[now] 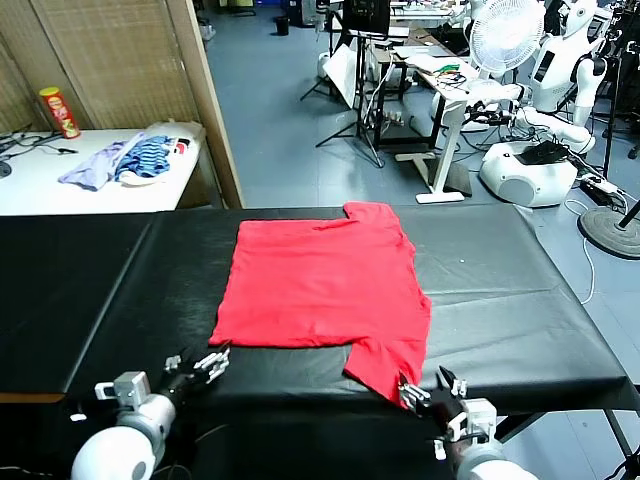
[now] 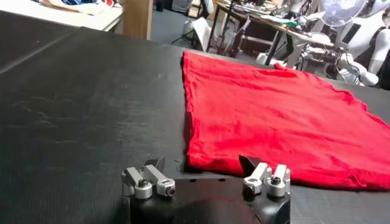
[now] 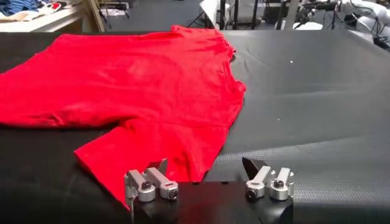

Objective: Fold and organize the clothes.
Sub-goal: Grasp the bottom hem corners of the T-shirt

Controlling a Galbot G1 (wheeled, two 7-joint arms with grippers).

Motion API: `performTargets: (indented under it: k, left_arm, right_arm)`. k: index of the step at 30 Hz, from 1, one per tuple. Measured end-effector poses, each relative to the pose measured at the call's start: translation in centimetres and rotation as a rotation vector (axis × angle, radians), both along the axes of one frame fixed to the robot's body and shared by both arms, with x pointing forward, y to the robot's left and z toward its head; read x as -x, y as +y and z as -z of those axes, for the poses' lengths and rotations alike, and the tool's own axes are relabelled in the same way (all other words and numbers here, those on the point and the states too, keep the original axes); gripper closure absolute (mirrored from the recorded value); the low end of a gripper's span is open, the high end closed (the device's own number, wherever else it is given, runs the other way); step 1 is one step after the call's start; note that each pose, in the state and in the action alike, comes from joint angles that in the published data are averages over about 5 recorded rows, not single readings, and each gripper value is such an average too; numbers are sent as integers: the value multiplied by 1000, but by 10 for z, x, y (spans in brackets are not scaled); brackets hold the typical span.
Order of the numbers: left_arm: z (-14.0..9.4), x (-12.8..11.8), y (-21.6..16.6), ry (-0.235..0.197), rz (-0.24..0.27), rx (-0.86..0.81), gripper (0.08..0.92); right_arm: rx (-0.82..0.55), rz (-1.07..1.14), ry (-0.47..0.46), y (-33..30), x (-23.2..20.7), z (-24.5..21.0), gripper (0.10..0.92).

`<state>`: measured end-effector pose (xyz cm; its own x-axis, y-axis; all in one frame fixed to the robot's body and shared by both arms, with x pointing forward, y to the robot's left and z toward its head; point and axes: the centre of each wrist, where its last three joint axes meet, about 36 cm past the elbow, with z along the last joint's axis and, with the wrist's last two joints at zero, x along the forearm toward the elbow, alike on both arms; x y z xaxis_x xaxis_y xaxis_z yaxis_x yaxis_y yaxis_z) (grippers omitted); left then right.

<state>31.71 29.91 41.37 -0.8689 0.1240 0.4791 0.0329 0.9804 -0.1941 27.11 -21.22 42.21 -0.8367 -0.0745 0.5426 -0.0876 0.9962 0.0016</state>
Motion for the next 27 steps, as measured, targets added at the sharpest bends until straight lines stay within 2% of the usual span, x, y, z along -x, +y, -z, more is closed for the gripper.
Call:
performTargets:
  k: [3,5,7,10,14,16,19,21,27]
  left_arm:
    - [1,-2,1,-1,-8,3,201]
    - [2,-3,2,-1,-14,8,203]
    - [4,-4,3,0,-15,15,231]
    - [8,-4,2,2,-9,25,354]
    - [11,-4,0,-2,11,41,573]
    - [13,-5,-2,-4,20,49,691]
    - [14,-5,-4,-6,23,55,831]
    - [15,-3,-4,-6,20,54,870]
    - [4,9,-9,-16,-8,36,874]
  right_arm:
    - [1,0,1,1,0,2,270]
    - [-1,0,5,2,0,3,355]
    - [-3,0,10,4,0,4,479]
    - [-6,3,20,6,0,7,645]
    - [-9,17,32,7,2,9,841]
    - [-9,23,36,7,3,8,890]
    - [-3,32,44,5,7,4,899]
    - [2,38,51,2,10,-1,899]
    - [13,43,41,-11,23,-25,899]
